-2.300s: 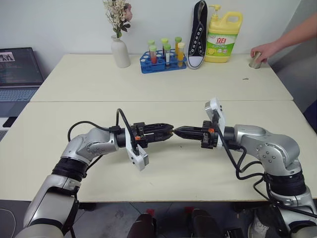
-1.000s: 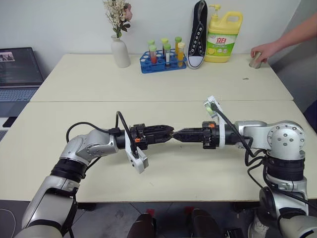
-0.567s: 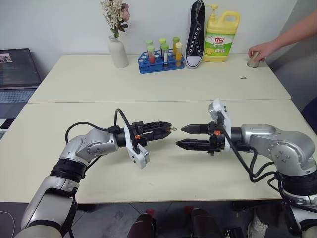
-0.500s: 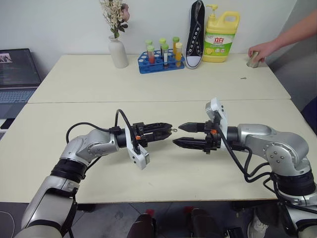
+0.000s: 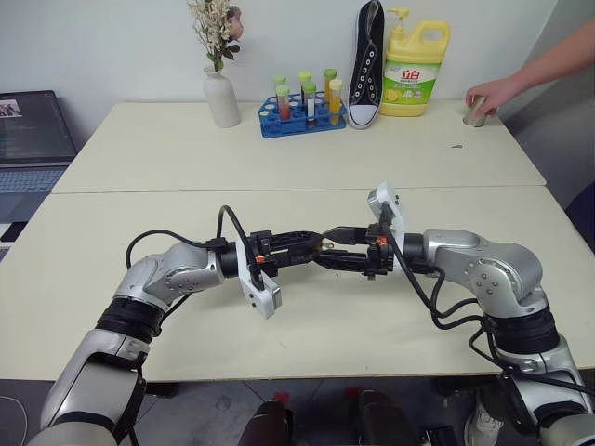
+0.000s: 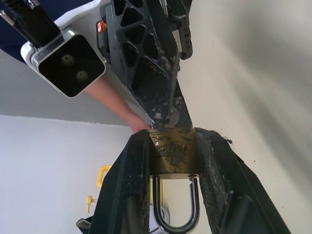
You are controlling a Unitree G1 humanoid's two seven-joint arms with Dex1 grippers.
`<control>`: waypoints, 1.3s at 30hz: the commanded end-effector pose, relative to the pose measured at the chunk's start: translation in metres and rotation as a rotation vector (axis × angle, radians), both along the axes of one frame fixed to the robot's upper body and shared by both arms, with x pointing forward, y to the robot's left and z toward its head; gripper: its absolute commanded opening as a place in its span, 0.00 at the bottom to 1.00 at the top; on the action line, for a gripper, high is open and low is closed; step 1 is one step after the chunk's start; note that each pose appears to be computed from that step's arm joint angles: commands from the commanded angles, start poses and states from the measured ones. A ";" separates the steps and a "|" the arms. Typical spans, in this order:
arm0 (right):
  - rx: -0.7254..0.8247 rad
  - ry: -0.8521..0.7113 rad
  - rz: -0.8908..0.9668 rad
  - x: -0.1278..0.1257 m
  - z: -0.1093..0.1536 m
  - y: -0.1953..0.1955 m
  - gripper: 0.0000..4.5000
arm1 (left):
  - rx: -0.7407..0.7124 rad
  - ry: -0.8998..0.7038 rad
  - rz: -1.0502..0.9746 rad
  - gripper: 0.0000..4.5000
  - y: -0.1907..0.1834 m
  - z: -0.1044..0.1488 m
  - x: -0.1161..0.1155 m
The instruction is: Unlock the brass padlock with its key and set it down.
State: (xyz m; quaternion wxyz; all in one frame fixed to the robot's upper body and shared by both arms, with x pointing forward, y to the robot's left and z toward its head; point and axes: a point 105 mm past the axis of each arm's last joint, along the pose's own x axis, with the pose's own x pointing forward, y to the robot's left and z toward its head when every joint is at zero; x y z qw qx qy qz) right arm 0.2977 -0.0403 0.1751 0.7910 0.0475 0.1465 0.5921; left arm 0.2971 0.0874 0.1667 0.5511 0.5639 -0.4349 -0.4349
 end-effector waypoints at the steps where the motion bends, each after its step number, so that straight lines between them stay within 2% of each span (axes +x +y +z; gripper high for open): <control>1: 0.034 -0.052 0.023 0.001 0.015 0.004 0.81 | -0.035 -0.020 -0.022 0.22 -0.002 0.010 -0.003; 5: 0.039 -0.048 0.036 0.001 0.016 0.005 0.81 | -0.037 -0.017 -0.018 0.22 -0.001 0.009 -0.004; 8: 0.037 -0.049 0.040 0.001 0.016 0.006 0.68 | -0.037 -0.017 -0.019 0.22 -0.001 0.009 -0.004; 16: 0.031 -0.054 0.057 -0.001 0.015 0.006 0.07 | -0.043 -0.014 -0.017 0.22 -0.002 0.009 -0.005; 17: 0.029 -0.056 0.059 -0.002 0.015 0.006 0.03 | -0.043 -0.013 -0.017 0.22 -0.002 0.009 -0.005; 30: 0.050 -0.061 0.086 -0.002 0.020 0.006 0.03 | -0.057 0.001 -0.028 0.22 -0.002 0.009 -0.006; 32: 0.052 -0.060 0.088 -0.003 0.020 0.006 0.03 | -0.079 0.029 -0.049 0.38 -0.003 0.011 -0.010; 36: 0.044 -0.066 0.073 -0.001 0.020 0.002 0.03 | -0.093 0.043 -0.096 0.62 -0.003 0.015 -0.022; 39: 0.033 -0.071 0.050 0.003 0.019 -0.005 0.03 | -0.132 0.066 -0.094 0.84 0.001 0.021 -0.028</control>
